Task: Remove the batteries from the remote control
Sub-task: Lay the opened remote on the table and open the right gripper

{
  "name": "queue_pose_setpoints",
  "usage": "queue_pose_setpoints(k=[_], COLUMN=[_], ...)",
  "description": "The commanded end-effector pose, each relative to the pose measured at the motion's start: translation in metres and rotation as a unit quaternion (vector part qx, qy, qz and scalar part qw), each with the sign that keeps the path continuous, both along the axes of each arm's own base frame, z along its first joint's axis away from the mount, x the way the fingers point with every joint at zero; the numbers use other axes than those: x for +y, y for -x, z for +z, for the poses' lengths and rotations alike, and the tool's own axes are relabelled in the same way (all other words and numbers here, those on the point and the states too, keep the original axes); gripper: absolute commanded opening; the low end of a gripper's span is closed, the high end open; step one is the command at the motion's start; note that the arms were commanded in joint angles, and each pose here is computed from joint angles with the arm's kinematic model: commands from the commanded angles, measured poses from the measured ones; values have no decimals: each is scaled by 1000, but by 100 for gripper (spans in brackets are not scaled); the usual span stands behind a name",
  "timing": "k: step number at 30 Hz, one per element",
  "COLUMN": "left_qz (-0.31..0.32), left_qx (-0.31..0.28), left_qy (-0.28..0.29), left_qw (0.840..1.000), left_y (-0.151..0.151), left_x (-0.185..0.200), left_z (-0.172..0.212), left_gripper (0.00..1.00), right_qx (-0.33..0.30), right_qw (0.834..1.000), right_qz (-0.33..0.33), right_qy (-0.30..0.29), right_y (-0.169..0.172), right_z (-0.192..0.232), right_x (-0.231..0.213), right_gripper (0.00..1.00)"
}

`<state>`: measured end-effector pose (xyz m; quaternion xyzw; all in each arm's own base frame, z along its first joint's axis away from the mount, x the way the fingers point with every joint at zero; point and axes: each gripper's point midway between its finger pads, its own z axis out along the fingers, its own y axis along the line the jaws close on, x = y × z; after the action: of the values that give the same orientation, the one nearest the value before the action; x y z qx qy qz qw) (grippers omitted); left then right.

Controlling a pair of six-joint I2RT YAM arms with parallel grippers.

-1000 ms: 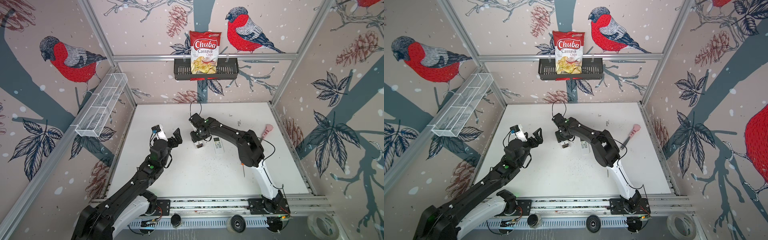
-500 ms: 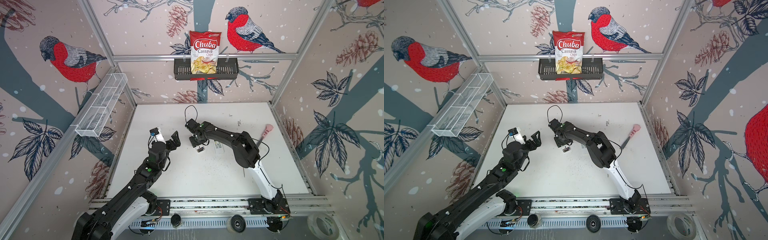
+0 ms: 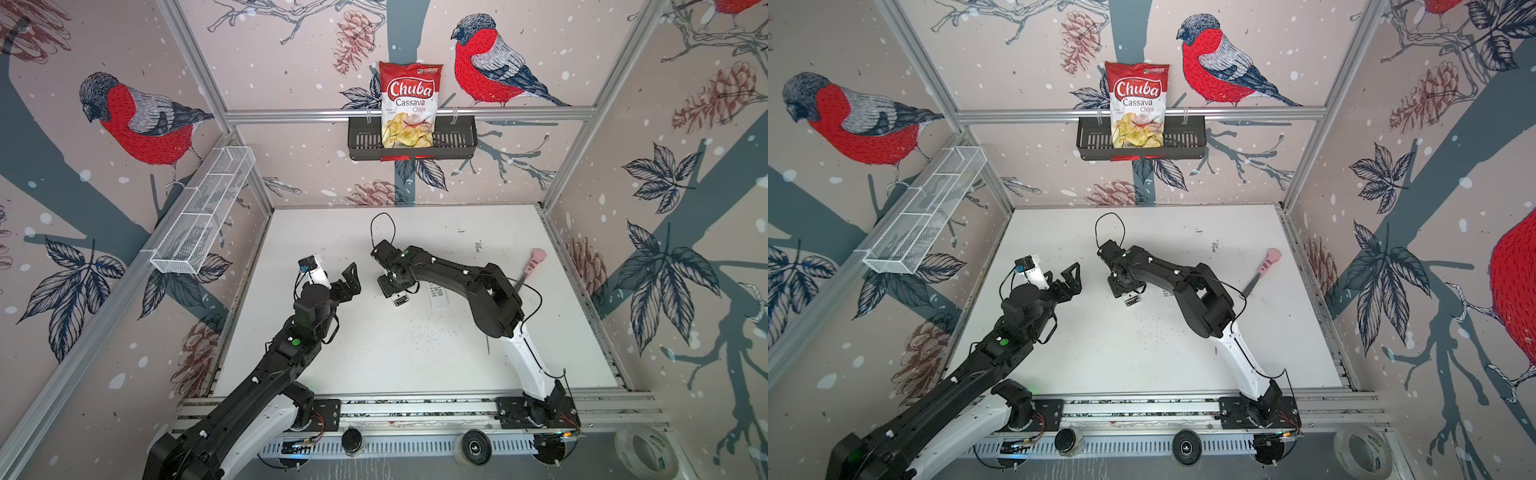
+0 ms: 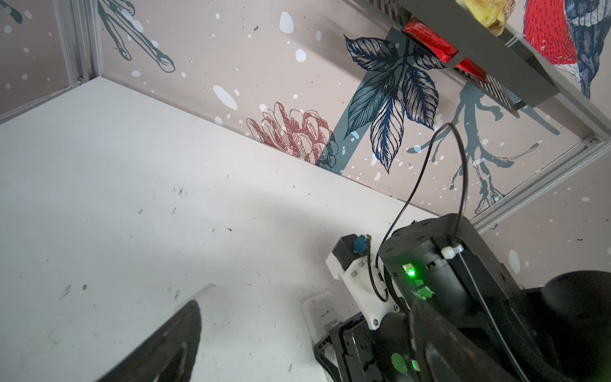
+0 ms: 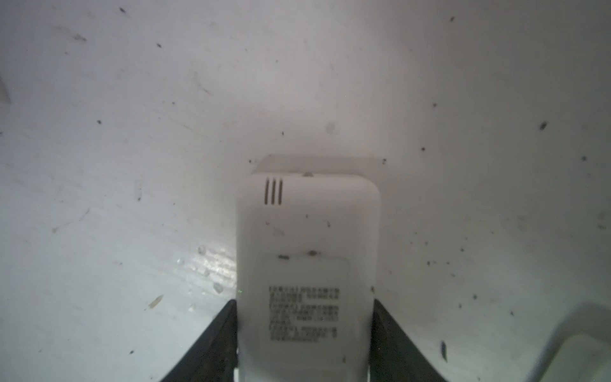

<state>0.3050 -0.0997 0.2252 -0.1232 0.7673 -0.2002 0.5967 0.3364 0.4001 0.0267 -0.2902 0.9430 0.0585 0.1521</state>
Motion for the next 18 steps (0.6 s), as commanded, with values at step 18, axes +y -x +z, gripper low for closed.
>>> queue_pose_setpoints(k=[18], left_qz=[-184], left_qx=[143], left_qy=[-72], left_qw=[970], left_y=[-35], left_x=[-79], left_z=[-27], left_gripper=[97], right_qx=[-89], right_qw=[982], right_qz=[-106], right_qy=[-131], right_y=[-19], right_z=[121], right_x=[-90], right_gripper=[58])
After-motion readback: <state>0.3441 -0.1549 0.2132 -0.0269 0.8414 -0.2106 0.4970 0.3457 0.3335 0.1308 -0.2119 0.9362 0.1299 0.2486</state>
